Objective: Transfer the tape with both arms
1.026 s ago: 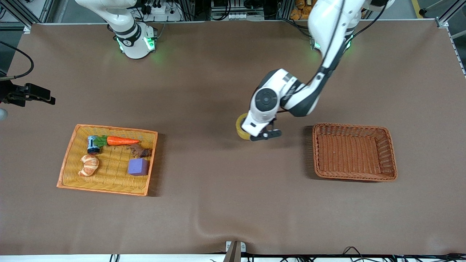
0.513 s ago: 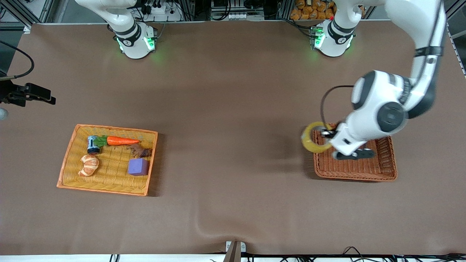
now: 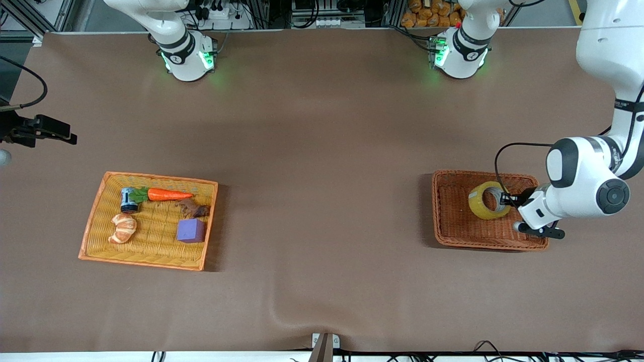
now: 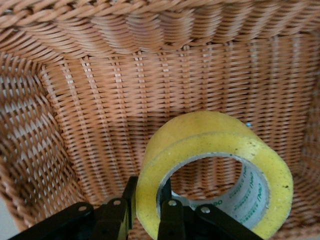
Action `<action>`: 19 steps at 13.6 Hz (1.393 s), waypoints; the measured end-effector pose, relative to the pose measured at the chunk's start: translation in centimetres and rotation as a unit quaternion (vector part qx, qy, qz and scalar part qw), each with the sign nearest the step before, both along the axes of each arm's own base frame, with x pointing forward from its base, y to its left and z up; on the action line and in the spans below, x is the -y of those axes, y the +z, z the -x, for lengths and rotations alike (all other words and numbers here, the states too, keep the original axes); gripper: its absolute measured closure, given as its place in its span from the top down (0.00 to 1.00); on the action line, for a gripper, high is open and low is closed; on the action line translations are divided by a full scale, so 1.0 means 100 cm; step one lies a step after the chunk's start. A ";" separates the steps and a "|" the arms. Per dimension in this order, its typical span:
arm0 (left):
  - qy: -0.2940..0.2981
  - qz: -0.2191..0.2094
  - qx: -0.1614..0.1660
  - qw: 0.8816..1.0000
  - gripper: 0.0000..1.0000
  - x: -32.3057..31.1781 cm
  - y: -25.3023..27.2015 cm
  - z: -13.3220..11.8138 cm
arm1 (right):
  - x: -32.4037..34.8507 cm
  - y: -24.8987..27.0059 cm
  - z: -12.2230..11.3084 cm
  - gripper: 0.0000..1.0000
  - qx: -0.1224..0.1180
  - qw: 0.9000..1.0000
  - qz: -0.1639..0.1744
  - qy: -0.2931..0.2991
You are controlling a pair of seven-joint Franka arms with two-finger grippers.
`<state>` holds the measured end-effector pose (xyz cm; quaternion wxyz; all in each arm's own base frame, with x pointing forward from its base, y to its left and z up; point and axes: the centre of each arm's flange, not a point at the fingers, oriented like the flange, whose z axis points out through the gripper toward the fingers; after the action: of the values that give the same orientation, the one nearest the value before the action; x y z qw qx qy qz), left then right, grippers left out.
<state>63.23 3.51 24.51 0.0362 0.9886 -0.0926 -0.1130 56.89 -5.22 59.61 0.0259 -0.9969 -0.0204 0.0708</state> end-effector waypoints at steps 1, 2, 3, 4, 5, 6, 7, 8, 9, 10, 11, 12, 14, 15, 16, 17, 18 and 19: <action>-0.005 0.001 0.001 1.000 0.24 0.007 -0.001 -0.002 | 0.000 0.000 0.000 1.00 0.000 1.000 0.000 0.000; -0.008 0.001 0.005 1.000 0.25 0.014 0.002 -0.005 | 0.000 0.000 0.000 1.00 0.000 1.000 0.000 0.000; -0.008 0.001 0.011 1.000 0.33 0.017 0.008 -0.008 | 0.000 0.000 0.000 1.00 0.000 1.000 0.000 0.000; -0.006 0.000 0.020 1.000 0.44 0.017 0.017 -0.013 | 0.000 0.000 0.000 1.00 0.000 1.000 0.000 0.000; 0.003 0.000 0.029 1.000 0.53 0.016 0.032 -0.017 | 0.000 0.000 0.000 1.00 0.000 1.000 0.000 0.000; 0.020 -0.002 0.035 0.999 0.65 0.018 0.053 -0.020 | 0.000 0.000 0.000 1.00 0.000 1.000 0.000 0.000; 0.034 -0.005 0.041 0.999 0.77 0.025 0.080 -0.022 | 0.000 0.000 0.000 1.00 0.000 1.000 0.000 0.000; 0.043 -0.008 0.048 0.998 0.85 0.035 0.112 -0.022 | 0.000 0.000 0.000 1.00 0.000 1.000 0.000 0.000; 0.048 -0.011 0.061 0.997 0.95 0.045 0.148 -0.019 | 0.000 0.000 0.000 1.00 0.000 1.000 0.000 0.000; 0.049 -0.014 0.082 0.995 1.00 0.053 0.184 -0.016 | 0.000 0.000 0.000 1.00 0.000 1.000 0.000 0.000; 0.046 -0.016 0.102 0.994 1.00 0.058 0.220 -0.011 | 0.000 0.000 0.000 1.00 0.000 1.000 0.000 0.000; 0.043 -0.019 0.113 0.992 1.00 0.062 0.251 -0.003 | 0.000 0.001 0.000 1.00 0.001 1.000 0.000 0.000; 0.038 -0.028 0.119 0.992 1.00 0.077 0.301 0.018 | 0.001 0.001 0.000 1.00 0.000 1.000 0.000 -0.001; 0.039 -0.033 0.121 0.991 1.00 0.087 0.320 0.029 | 0.001 0.001 0.000 1.00 0.001 1.000 0.000 -0.001; 0.041 -0.039 0.122 0.991 1.00 0.095 0.335 0.040 | 0.001 0.001 0.000 1.00 0.001 1.000 0.000 -0.001; 0.042 -0.047 0.122 0.991 1.00 0.100 0.346 0.048 | 0.001 0.001 0.000 1.00 0.001 1.000 0.000 -0.001; 0.041 -0.056 0.125 0.990 1.00 0.100 0.354 0.052 | 0.001 0.001 0.000 1.00 0.001 1.000 0.000 -0.001; 0.042 -0.060 0.130 0.989 1.00 0.097 0.363 0.054 | 0.001 0.001 0.000 1.00 0.001 1.000 0.000 -0.001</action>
<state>57.83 -6.23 60.78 -0.0305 0.9983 -0.0476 0.0132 56.88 -5.36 59.67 0.0258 -0.9970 -0.0191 0.0701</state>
